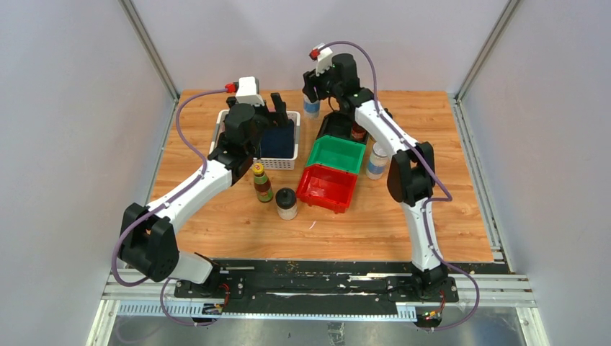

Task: Organize the condiment bottles
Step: Pick up the bottle from the corner of the board, then place the bottle in the storage box.

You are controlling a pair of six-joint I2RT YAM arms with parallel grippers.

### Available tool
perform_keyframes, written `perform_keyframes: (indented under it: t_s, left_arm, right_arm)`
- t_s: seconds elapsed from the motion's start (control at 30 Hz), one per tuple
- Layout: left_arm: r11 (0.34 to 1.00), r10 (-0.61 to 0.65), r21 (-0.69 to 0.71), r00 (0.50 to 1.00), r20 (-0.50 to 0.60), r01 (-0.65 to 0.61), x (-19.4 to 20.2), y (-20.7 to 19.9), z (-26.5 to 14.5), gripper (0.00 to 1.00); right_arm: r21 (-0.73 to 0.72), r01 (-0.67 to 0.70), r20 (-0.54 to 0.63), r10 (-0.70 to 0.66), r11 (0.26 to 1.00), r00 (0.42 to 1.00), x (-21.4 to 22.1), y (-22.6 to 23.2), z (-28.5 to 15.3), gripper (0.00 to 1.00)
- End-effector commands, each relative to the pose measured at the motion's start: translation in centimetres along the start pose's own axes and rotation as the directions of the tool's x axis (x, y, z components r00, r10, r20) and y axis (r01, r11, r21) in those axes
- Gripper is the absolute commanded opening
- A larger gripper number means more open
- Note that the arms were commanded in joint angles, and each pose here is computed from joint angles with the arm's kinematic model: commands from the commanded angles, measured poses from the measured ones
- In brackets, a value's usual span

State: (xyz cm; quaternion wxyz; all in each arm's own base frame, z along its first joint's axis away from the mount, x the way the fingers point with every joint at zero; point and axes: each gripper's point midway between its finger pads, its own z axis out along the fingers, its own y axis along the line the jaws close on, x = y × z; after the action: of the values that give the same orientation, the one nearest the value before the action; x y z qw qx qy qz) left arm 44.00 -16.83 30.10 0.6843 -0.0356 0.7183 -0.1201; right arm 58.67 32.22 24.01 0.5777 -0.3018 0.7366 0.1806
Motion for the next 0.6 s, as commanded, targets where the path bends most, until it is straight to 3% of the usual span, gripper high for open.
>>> perform_keyframes:
  t_s: [0.0, 0.57]
  left_arm:
    - [1.0, -0.028, 0.001, 0.999, 0.045, 0.028, -2.2, -0.4, -0.3, 1.0]
    - [0.998, -0.058, 0.005, 0.995, 0.078, 0.058, -4.2, 0.2, -2.9, 1.0]
  right_arm:
    - [-0.009, 0.058, 0.127, -0.057, 0.998, 0.99, -6.6, 1.5, -3.0, 0.0]
    - [0.015, 0.099, 0.152, -0.1, 0.995, 0.983, -8.2, 5.0, -9.4, 0.0]
